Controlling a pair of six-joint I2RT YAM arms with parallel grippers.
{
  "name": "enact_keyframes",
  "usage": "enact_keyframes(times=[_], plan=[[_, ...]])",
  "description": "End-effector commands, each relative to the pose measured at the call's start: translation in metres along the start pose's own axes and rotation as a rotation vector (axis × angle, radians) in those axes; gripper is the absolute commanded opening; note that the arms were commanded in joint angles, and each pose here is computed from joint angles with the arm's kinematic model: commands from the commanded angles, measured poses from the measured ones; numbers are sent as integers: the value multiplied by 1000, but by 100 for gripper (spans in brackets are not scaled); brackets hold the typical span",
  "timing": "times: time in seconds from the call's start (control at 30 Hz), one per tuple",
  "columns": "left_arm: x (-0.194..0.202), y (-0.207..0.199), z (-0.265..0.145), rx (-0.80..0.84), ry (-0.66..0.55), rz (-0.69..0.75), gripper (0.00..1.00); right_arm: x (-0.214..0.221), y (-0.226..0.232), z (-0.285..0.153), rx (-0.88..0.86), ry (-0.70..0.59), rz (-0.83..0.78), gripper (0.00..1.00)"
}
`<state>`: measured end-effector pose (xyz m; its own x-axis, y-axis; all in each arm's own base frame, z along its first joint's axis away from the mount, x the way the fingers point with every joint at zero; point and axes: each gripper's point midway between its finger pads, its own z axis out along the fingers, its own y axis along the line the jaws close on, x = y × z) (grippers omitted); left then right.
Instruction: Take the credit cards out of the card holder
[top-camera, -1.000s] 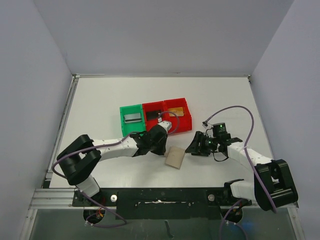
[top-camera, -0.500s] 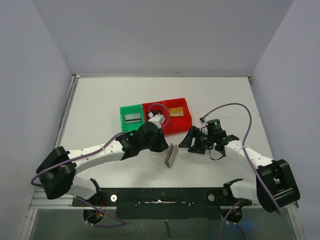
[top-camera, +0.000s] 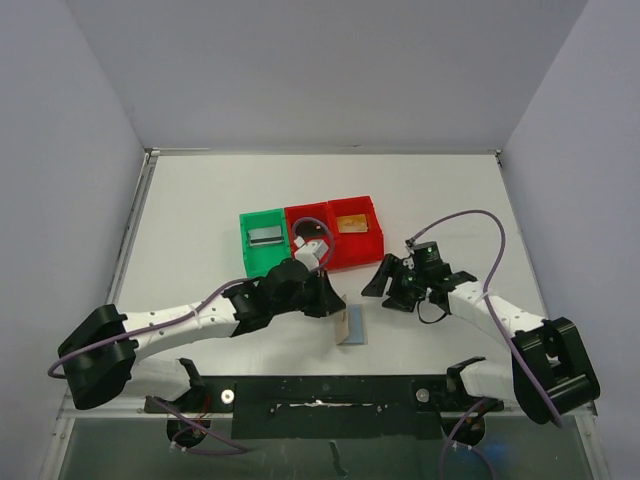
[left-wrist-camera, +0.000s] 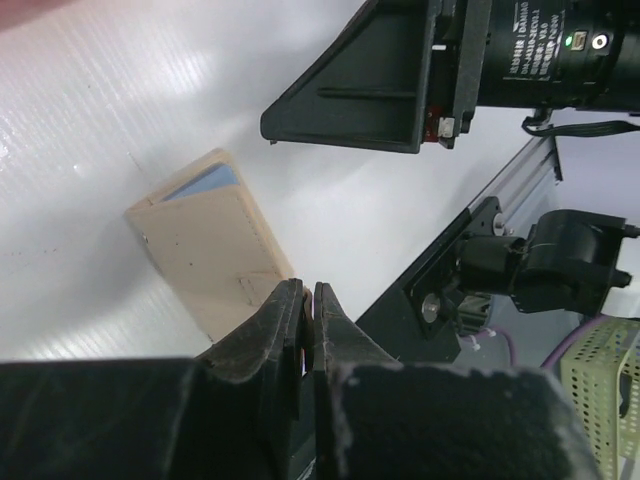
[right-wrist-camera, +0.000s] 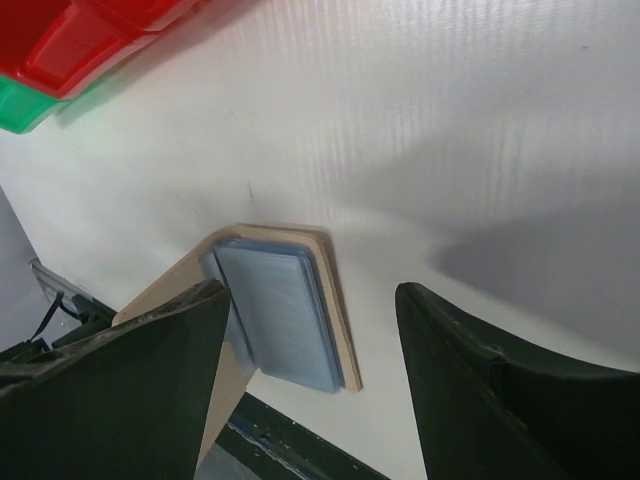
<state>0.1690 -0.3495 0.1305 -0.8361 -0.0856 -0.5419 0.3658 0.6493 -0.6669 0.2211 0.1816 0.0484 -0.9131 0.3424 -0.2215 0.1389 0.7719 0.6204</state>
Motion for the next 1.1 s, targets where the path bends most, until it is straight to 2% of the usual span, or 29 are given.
enact_keyframes(times=[0.0,0.23,0.33,0.43,0.63,0.83,1.07], plan=[[-30,-32,-11,108,-111,-20,0,-22,6,-15,14,-98,-14,69],[-17,27,-23,-135,-133,-87,0,-20,27,-25,-98,-105,-56,71],[0,59,-33,-243,-114,-96,0,-15,32,-25,-139,-101,-51,77],[14,81,-41,-307,-96,-105,0,-8,35,-23,-165,-86,-43,78],[39,113,-52,-403,-54,-129,0,9,41,-17,-176,-34,-58,75],[53,125,-52,-414,-32,-149,0,27,50,-6,-177,22,-103,67],[56,124,-48,-396,-24,-153,0,43,47,11,-89,82,-154,57]])
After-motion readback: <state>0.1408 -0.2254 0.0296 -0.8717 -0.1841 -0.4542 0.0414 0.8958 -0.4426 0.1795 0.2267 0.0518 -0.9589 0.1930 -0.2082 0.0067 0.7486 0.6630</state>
